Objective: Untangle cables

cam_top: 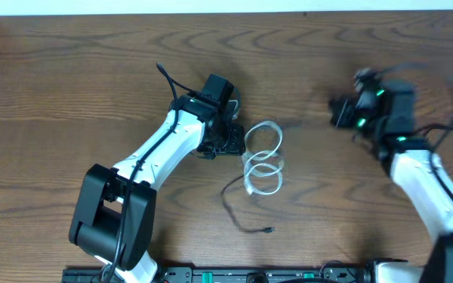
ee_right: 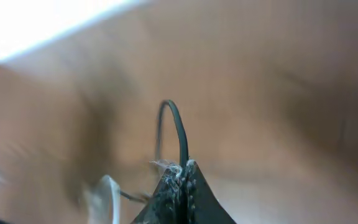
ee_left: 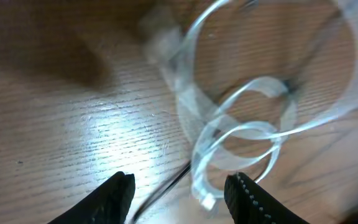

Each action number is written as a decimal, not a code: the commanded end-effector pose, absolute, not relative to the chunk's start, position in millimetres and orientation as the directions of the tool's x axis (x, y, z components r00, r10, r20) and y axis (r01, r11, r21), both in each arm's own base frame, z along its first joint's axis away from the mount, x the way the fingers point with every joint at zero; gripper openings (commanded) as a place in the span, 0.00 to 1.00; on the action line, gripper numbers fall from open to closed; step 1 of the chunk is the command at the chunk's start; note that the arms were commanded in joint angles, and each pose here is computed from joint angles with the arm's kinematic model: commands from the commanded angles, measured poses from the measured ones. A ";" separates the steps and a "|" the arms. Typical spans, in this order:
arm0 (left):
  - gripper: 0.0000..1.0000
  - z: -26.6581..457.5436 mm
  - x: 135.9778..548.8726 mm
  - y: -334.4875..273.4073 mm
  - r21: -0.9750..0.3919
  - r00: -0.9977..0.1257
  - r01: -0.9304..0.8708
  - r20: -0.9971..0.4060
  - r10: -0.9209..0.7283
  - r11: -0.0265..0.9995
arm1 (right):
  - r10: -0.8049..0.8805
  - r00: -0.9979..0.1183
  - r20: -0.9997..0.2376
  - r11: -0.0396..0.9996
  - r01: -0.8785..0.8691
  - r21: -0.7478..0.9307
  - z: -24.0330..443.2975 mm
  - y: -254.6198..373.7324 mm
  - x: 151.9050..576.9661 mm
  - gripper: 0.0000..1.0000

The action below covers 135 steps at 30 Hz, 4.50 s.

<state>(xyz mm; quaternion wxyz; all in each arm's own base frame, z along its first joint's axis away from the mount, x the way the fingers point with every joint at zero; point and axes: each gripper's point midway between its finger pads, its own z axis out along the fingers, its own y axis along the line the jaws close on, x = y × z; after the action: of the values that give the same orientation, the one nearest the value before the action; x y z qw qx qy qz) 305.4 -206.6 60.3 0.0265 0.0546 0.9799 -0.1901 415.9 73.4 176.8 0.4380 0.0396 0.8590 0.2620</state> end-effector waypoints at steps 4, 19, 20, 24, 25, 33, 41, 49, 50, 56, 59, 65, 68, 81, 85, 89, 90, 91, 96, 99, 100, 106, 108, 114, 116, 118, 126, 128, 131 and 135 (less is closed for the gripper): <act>0.52 67.7 308.2 -216.6 -0.374 -0.986 0.160 -0.111 0.127 0.914 | 0.324 -0.392 -0.861 0.738 -0.465 0.489 322.9 103.0 401.0 0.01; 0.61 71.8 315.9 -231.0 -0.391 -0.974 0.204 -0.172 0.146 0.898 | 0.318 -0.242 -0.917 0.618 -0.681 0.394 380.5 129.0 380.8 0.01; 0.61 72.4 317.6 -231.8 -0.393 -0.973 0.206 -0.179 0.145 0.896 | 0.333 -0.218 -0.918 0.602 -0.700 0.384 390.1 130.1 378.4 0.01; 0.64 77.4 329.5 -238.7 -0.409 -0.962 0.228 -0.236 0.140 0.884 | 0.417 -0.123 -0.900 0.544 -0.760 0.356 431.5 130.4 367.0 0.01; 0.65 79.8 333.5 -242.0 -0.419 -0.957 0.238 -0.255 0.138 0.876 | 0.435 -0.105 -0.894 0.530 -0.773 0.348 440.0 130.4 363.4 0.01; 0.72 105.2 346.5 -275.5 -0.555 -0.925 0.330 -0.352 0.144 0.764 | 0.471 -0.007 -0.882 0.500 -0.822 0.273 468.5 130.0 347.9 0.01; 0.73 122.2 346.3 -293.6 -0.638 -0.916 0.365 -0.375 0.141 0.678 | 0.473 -0.006 -0.881 0.501 -0.820 0.275 468.8 129.8 348.4 0.01; 0.75 148.6 339.1 -317.0 -0.708 -0.874 0.477 -0.448 0.190 0.521 | 0.477 -0.001 -0.879 0.506 -0.817 0.276 469.6 128.5 349.2 0.01; 0.76 152.0 339.1 -319.8 -0.711 -0.867 0.489 -0.461 0.192 0.505 | 0.477 -0.003 -0.879 0.506 -0.816 0.278 469.2 128.5 349.4 0.01; 0.79 176.3 344.2 -332.7 -0.717 -0.817 0.569 -0.548 0.178 0.403 | 0.476 -0.060 -0.878 0.506 -0.797 0.329 458.5 128.9 355.8 0.01; 0.79 184.5 351.0 -335.7 -0.699 -0.792 0.599 -0.590 0.158 0.389 | 0.471 -0.068 -0.879 0.500 -0.801 0.330 457.1 130.4 355.1 0.01; 0.62 198.1 368.1 -336.8 -0.695 -0.779 0.598 -0.622 0.083 0.399 | 0.458 -0.079 -0.885 0.486 -0.812 0.323 455.6 133.3 352.2 0.01; 0.35 200.2 375.5 -331.7 -0.687 -0.770 0.600 -0.635 0.064 0.410 | 0.453 -0.082 -0.888 0.482 -0.815 0.321 454.9 134.0 351.3 0.01; 0.08 187.4 421.5 -256.6 -0.728 -0.830 0.428 -0.551 -0.086 0.535 | 0.478 -0.293 -0.828 0.563 -0.622 0.545 398.5 104.5 385.8 0.01; 0.14 159.0 415.8 -237.4 -0.718 -0.883 0.311 -0.461 -0.090 0.623 | 0.521 -0.345 -0.781 0.611 -0.488 0.623 373.0 87.7 400.3 0.01; 0.15 135.2 405.9 -225.5 -0.664 -0.909 0.247 -0.411 -0.068 0.706 | 0.533 -0.177 -0.827 0.566 -0.652 0.504 428.1 99.6 385.7 0.01; 0.15 132.5 404.4 -224.3 -0.659 -0.914 0.236 -0.401 -0.068 0.714 | 0.550 -0.088 -0.831 0.542 -0.719 0.435 455.0 104.4 373.3 0.01; 0.15 131.2 403.1 -223.9 -0.657 -0.916 0.232 -0.395 -0.066 0.717 | 0.565 0.006 -0.825 0.533 -0.766 0.359 478.3 106.5 360.7 0.01; 0.15 129.7 401.2 -223.4 -0.658 -0.921 0.223 -0.384 -0.065 0.719 | 0.671 0.431 -0.604 0.570 -0.820 0.048 571.6 93.1 286.1 0.01; 0.15 126.8 397.7 -222.3 -0.658 -0.929 0.209 -0.365 -0.063 0.724 | 0.695 0.500 -0.516 0.596 -0.802 0.026 591.8 78.9 267.3 0.01; 0.15 125.8 396.3 -221.9 -0.658 -0.932 0.205 -0.358 -0.062 0.725 | 0.698 0.500 -0.513 0.603 -0.796 0.044 593.1 75.6 268.5 0.01; 0.15 123.5 393.2 -221.0 -0.657 -0.938 0.193 -0.342 -0.060 0.729 | 0.676 0.299 -0.673 0.693 -0.567 0.445 527.4 41.8 367.1 0.01; 0.15 123.5 393.2 -221.0 -0.657 -0.938 0.193 -0.342 -0.060 0.729 | 0.654 0.250 -0.714 0.750 -0.337 0.569 480.8 11.5 400.5 0.01; 0.15 121.0 389.8 -219.9 -0.656 -0.944 0.181 -0.325 -0.058 0.733 | 0.515 0.193 -0.835 0.736 0.400 0.547 360.4 -111.1 409.0 0.01; 0.15 120.7 389.4 -219.8 -0.656 -0.945 0.180 -0.323 -0.057 0.733 | 0.507 0.162 -0.846 0.681 0.527 0.509 336.9 -142.2 395.0 0.01; 0.15 120.7 389.5 -219.8 -0.656 -0.945 0.180 -0.323 -0.058 0.733 | 0.510 0.137 -0.849 0.624 0.621 0.475 317.3 -172.7 379.7 0.01; 0.15 120.7 389.4 -219.8 -0.656 -0.945 0.180 -0.323 -0.057 0.733 | 0.498 0.120 -0.859 0.492 0.777 0.393 287.8 -260.6 331.1 0.01; 0.15 120.7 389.4 -219.8 -0.656 -0.945 0.180 -0.323 -0.057 0.733 | 0.494 0.132 -0.859 0.461 0.799 0.387 285.3 -275.2 320.4 0.01; 0.15 120.2 388.7 -219.6 -0.656 -0.946 0.177 -0.319 -0.057 0.734 | 0.486 0.114 -0.866 0.421 0.838 0.347 276.9 -294.2 303.8 0.01; 0.15 118.9 386.8 -219.0 -0.654 -0.949 0.173 -0.312 -0.054 0.736 | 0.496 0.059 -0.866 0.383 0.881 0.278 256.6 -313.7 288.1 0.01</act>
<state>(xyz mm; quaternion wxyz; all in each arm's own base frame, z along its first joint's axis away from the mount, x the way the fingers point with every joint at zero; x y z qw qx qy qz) 384.5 -219.4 111.4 0.1440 0.0215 0.9190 -0.3665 293.9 -302.5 264.5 0.5257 0.5308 0.6437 -0.1662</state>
